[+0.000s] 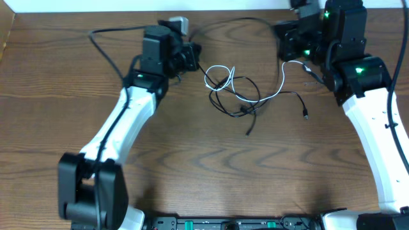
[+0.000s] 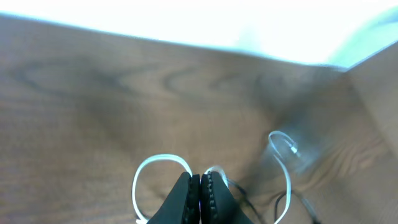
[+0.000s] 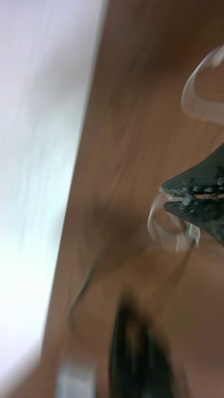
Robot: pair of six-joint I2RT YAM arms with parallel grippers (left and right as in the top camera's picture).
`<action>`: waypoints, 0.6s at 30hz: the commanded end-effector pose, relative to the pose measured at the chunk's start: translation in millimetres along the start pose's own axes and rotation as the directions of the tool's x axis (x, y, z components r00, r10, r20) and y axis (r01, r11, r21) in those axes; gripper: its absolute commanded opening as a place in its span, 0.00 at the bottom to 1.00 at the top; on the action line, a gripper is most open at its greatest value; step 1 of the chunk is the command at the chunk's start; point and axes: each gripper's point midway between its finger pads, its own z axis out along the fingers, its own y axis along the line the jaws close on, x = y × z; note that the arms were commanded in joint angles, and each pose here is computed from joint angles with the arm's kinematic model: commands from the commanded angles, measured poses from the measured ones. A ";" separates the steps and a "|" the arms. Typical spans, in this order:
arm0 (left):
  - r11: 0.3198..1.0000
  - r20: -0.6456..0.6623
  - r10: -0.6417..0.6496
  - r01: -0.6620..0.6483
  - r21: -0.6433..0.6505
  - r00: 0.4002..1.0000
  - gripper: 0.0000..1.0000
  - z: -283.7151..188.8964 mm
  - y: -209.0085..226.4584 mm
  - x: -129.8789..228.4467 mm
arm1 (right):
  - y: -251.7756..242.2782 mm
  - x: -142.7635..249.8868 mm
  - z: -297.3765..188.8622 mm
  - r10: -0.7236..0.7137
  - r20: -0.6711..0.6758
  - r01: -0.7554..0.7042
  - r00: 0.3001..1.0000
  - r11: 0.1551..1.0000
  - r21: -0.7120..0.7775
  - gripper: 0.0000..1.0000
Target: Untangle cables
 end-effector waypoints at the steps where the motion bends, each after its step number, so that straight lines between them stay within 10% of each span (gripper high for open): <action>1: 0.985 0.187 -0.002 -0.031 0.170 0.982 0.07 -60.4 -51.2 -62.9 | -78.2 4.4 -9.9 0.052 0.000 -0.048 0.999 0.926 0.375 0.01; 10: 0.855 0.436 -0.070 -0.171 0.489 0.897 0.08 -165.3 -149.0 -128.5 | -19.8 24.0 21.5 0.045 -0.096 -0.042 0.994 0.999 0.027 0.18; 18: 0.837 0.286 -0.066 -0.103 0.537 0.956 0.08 -150.8 -148.7 -100.7 | 18.6 38.9 35.9 -0.007 -0.149 -0.021 0.989 0.983 -0.181 0.22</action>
